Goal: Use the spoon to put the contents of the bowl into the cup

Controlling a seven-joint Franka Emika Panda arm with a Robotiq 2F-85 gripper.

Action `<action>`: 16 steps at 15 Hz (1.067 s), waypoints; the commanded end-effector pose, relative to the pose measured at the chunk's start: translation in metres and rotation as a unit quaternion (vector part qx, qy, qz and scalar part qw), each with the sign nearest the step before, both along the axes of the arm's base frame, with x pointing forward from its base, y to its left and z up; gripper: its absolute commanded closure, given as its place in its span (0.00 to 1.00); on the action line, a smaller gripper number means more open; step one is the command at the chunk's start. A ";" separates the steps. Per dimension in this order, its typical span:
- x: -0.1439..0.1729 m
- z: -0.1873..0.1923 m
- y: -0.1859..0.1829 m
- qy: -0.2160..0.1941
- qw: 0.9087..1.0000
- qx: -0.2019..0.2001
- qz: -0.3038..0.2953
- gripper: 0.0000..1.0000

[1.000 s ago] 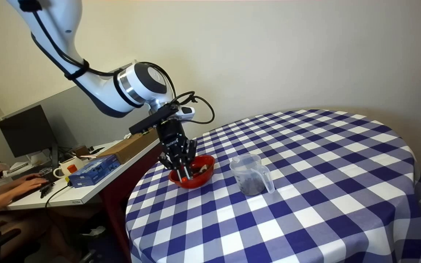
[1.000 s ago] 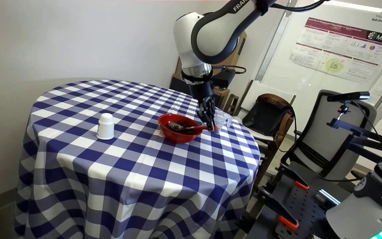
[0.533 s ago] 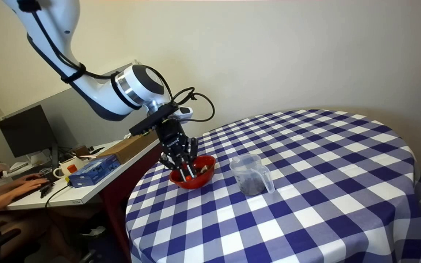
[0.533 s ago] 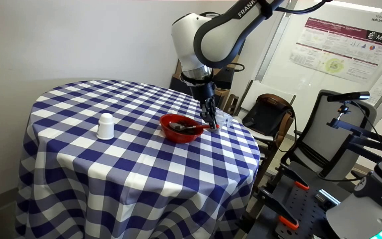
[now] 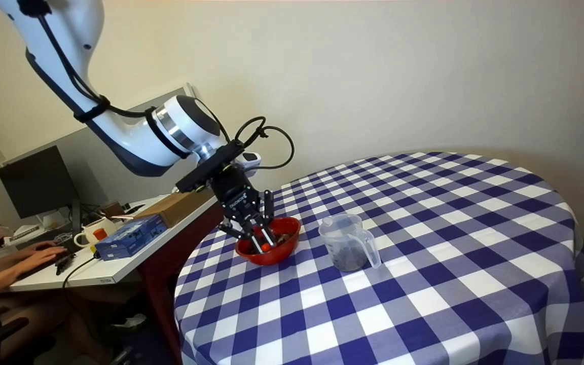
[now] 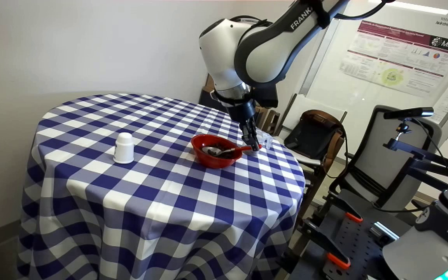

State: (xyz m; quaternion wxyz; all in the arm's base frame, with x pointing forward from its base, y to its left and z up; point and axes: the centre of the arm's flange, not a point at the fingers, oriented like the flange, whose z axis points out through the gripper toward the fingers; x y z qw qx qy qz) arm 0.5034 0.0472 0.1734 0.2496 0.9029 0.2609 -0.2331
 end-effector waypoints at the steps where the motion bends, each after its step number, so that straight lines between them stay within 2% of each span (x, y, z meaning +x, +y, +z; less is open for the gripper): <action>1: -0.016 0.005 0.000 0.001 0.999 -0.024 0.025 0.90; 12: -0.033 0.001 0.025 0.025 0.998 -0.015 0.054 0.90; 16: -0.033 0.002 0.028 0.018 0.999 -0.006 0.050 0.91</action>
